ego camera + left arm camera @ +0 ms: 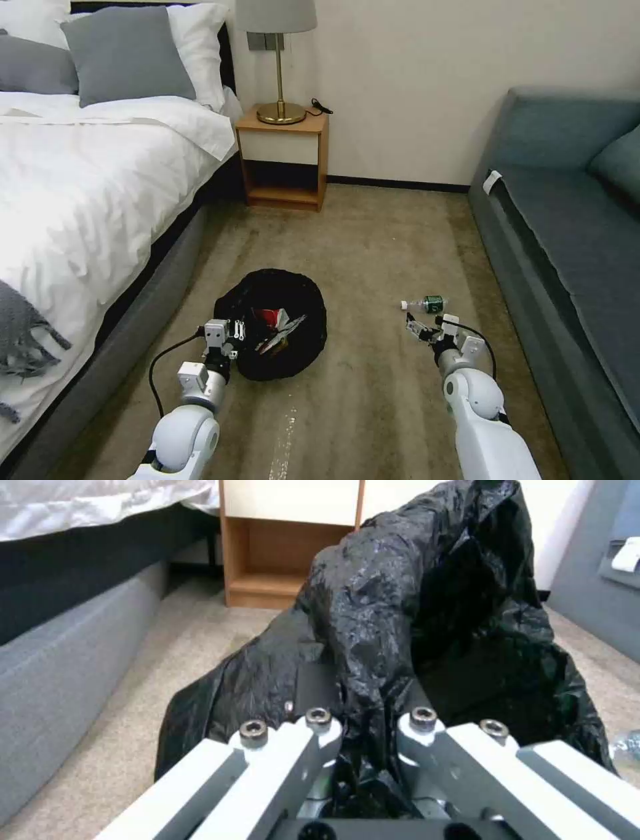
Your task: Pick up the trash bin, then pick up the garbage on the floor and place it into the trash bin.
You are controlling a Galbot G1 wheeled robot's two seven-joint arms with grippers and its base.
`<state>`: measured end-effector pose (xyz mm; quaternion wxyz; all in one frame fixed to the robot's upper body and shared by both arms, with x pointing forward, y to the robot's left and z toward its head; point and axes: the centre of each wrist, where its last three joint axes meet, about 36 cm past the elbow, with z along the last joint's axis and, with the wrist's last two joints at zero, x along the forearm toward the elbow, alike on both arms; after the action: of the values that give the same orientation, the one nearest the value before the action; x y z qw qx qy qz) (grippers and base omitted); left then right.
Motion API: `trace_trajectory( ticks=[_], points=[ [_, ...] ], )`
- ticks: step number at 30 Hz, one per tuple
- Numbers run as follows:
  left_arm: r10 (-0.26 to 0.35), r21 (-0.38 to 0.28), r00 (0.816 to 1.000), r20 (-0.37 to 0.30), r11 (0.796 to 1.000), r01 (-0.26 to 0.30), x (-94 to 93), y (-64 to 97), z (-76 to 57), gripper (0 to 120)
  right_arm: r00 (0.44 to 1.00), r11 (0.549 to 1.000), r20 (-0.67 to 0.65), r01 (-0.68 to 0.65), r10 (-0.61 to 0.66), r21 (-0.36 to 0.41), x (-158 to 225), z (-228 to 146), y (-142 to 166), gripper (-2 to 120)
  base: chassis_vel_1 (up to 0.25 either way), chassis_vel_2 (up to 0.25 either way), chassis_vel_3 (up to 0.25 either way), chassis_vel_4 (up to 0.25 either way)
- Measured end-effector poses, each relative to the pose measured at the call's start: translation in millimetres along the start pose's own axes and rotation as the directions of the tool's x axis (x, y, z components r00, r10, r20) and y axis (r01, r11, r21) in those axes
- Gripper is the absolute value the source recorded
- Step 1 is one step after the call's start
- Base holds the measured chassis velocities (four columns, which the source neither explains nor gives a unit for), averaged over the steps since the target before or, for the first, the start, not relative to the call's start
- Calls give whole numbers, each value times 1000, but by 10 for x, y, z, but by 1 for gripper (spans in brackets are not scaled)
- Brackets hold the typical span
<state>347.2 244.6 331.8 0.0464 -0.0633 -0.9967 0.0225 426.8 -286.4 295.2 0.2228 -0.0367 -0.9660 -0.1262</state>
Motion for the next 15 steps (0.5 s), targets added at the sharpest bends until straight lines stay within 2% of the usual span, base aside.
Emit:
trace_trajectory(
  ticks=[15],
  points=[
    [0, 1, 1000, -2, 1000, 0, 25, -18, 19, 4, 1000, 1000, -2, 6, -6, 1, 30, 21, 6, 100, -44, 41, 44, -49]
  ],
)
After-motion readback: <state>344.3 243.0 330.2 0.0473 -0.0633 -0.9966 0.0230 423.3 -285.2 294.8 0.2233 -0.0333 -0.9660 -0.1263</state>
